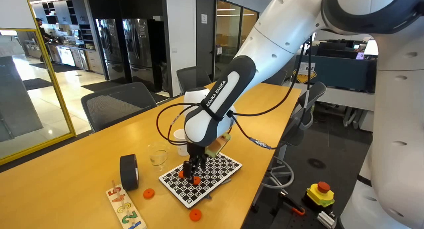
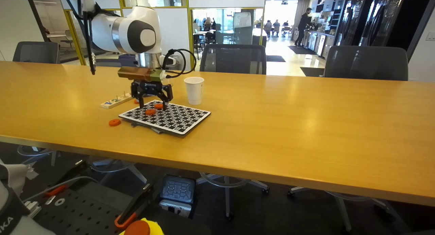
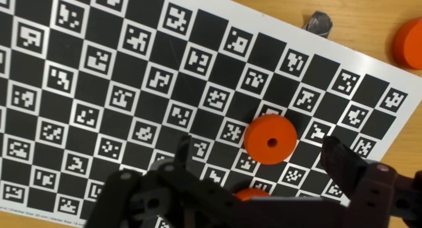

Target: Put the blue disc in the white cup and the orange discs in the clear cup

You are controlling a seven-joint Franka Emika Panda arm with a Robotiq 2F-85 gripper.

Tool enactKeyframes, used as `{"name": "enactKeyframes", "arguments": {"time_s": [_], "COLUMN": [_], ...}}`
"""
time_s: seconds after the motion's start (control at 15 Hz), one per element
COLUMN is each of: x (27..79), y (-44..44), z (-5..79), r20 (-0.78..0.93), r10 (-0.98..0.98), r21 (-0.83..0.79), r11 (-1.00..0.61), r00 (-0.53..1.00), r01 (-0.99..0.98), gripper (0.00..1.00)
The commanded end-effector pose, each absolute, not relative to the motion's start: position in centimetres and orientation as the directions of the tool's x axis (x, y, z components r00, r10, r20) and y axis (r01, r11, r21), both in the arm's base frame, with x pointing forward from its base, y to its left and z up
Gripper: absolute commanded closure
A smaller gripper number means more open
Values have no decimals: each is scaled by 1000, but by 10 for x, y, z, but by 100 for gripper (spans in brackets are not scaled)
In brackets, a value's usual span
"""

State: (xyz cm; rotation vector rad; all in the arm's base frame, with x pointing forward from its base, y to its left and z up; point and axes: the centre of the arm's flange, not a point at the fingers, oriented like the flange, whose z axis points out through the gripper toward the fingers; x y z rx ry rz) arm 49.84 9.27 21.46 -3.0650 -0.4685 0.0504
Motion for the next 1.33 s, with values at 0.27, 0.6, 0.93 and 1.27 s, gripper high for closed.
{"name": "enactKeyframes", "arguments": {"time_s": [0.27,0.6,0.93,1.27], "x": [496,497,498,497], "y": [94,94,96,97], "z": [216,210,207,206], "r20": [-20,-32,-41,-39], "r10": [304,302,303,307], "r21": [-59,-68,-72,-71], "r11": [-951,-952,-951,-950], "r00": [953,953,952,951], "r01": [302,300,300,304], "gripper": [0,0,0,26]}}
